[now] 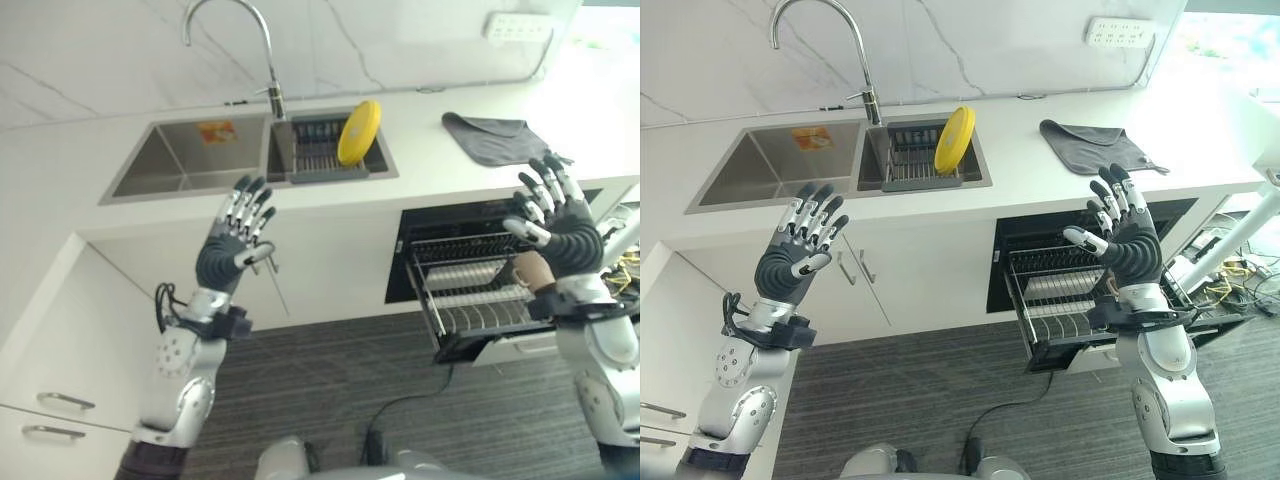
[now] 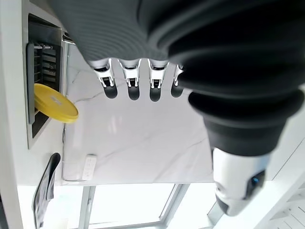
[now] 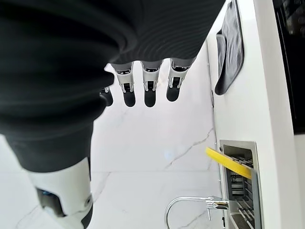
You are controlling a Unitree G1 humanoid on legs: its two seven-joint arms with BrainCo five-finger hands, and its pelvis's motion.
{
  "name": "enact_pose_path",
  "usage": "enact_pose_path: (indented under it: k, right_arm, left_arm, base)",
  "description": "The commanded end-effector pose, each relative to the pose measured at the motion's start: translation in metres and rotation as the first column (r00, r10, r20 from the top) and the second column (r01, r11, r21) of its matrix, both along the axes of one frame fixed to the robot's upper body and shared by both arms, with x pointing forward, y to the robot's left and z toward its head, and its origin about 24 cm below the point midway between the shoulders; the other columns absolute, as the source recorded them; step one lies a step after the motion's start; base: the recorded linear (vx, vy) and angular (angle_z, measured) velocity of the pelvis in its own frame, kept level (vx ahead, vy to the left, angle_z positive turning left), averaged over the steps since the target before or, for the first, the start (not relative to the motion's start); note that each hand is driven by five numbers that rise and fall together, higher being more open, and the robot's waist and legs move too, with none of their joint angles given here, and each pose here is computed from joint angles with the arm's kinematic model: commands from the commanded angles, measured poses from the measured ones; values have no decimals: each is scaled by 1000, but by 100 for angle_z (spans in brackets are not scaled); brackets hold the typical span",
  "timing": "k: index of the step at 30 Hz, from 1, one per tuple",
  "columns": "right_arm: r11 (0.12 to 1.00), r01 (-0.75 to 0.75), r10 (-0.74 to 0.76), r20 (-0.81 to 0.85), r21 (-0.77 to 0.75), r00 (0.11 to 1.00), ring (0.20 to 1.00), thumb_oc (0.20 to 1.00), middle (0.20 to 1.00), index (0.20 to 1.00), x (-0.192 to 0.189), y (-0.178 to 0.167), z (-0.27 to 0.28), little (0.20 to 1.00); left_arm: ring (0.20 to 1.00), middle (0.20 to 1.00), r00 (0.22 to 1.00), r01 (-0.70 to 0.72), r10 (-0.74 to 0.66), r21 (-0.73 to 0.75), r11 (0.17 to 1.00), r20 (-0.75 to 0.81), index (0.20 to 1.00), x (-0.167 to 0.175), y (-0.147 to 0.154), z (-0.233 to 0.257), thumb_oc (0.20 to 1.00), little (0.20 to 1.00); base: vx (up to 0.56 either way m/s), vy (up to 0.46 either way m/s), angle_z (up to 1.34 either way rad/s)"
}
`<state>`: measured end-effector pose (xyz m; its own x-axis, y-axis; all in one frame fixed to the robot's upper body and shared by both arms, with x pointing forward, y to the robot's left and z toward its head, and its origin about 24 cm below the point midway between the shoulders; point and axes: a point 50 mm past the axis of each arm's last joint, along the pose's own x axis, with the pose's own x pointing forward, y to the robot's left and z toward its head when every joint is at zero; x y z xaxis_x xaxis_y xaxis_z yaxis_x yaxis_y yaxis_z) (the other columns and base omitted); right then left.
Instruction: Place the dishes in the dishwasher.
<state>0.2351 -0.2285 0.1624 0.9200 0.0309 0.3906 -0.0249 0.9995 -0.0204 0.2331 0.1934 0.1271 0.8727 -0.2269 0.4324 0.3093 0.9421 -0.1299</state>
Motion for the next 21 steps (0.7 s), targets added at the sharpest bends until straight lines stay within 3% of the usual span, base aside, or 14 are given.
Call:
enact_pose_path:
  k: [1, 9, 21]
  right_arm:
    - [997, -30, 40, 149, -67, 988, 1000, 1000, 1000, 1000, -7, -4, 31, 1000]
    - [991, -88, 101, 128, -105, 987, 1000, 1000, 1000, 1000, -15, -10, 28, 1000]
    - [996, -52, 60, 104, -76, 993, 1000, 1000, 1000, 1000, -12, 4, 18, 1000]
  left_arm:
    - [1000, 1000, 992, -8, 10, -9, 1000, 129, 1000, -10, 1, 17, 1000, 1000]
    - [1000, 1000, 993, -26, 29, -27, 999, 115, 1000, -15, 9, 11, 1000, 1000]
    - [1000, 1000, 993, 48, -60, 111, 993, 102, 1000, -7, 5, 24, 1000, 1000]
  base:
    - [317, 288, 18]
    - [276, 197, -14]
    - [331, 191, 3]
